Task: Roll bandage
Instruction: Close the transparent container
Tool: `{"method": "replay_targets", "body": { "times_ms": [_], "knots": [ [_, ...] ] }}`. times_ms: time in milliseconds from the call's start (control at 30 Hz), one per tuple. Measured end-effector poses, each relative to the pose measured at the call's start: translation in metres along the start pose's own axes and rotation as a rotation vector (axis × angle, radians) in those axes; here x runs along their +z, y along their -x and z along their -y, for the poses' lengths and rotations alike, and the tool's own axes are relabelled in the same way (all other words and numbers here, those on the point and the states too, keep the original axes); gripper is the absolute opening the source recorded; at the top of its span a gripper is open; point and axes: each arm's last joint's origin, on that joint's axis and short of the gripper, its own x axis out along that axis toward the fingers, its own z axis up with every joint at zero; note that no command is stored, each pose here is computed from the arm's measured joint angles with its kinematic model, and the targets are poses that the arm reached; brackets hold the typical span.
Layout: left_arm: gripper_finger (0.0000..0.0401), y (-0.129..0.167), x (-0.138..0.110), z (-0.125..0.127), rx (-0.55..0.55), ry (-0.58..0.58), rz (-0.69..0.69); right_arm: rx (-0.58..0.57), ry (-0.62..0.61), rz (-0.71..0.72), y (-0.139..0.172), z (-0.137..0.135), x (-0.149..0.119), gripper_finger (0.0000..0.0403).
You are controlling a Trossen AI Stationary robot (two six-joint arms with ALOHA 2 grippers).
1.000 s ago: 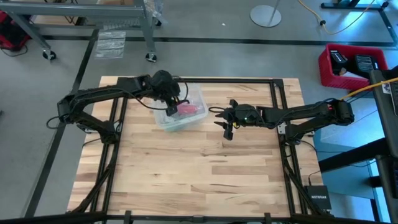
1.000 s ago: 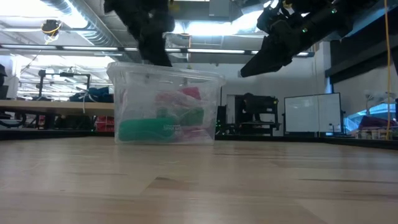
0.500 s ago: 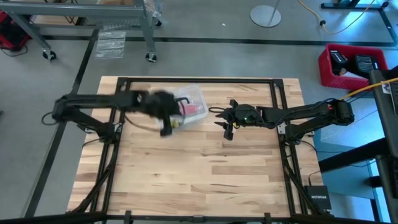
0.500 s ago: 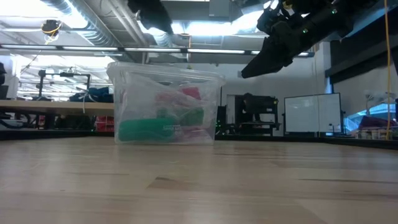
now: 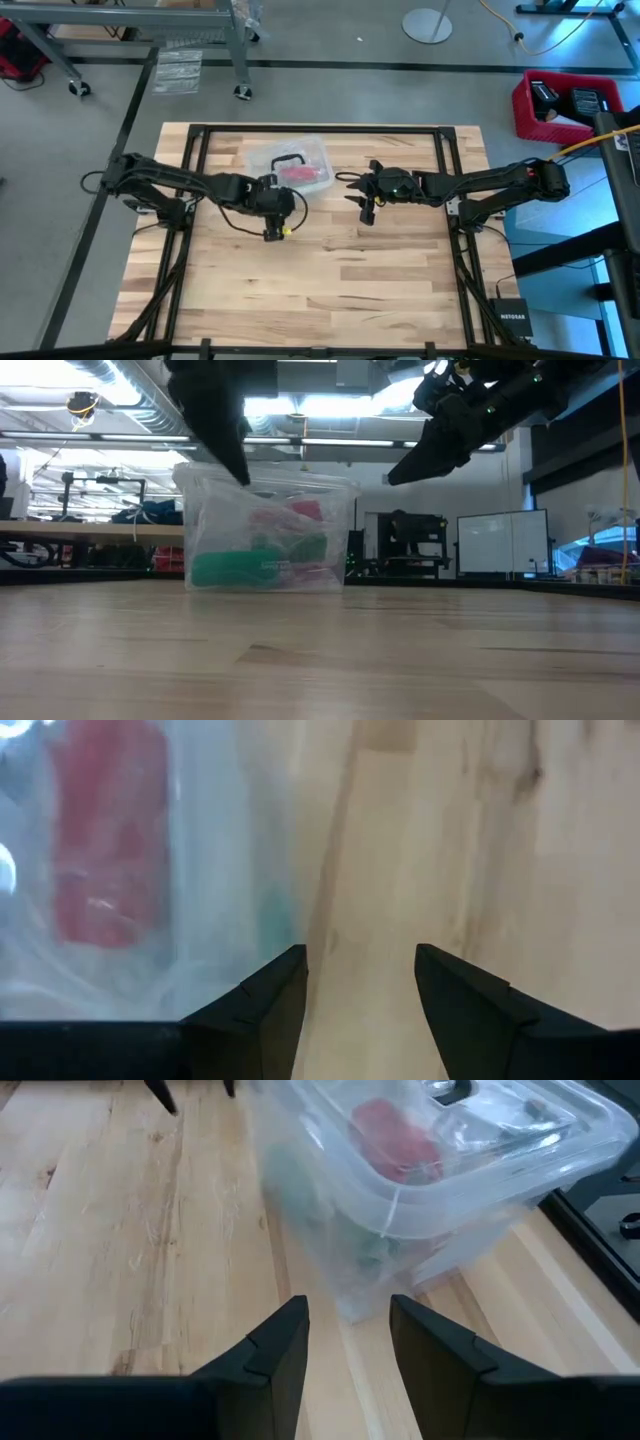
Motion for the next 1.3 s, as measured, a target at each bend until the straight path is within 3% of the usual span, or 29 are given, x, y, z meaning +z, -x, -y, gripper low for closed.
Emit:
{"method": "replay_targets", "body": {
  "times_ms": [733,1300],
  "knots": [
    [0.0180,-0.024,0.009,-0.091,0.198,0.033,0.027,0.016,0.001,-0.001,0.000,0.000,0.000,0.0149],
    [0.0180,-0.033,-0.005,-0.110,0.226,0.075,-0.049,0.016,0.001,-0.002,0.000,0.000,0.000,0.0149]
  ]
}}
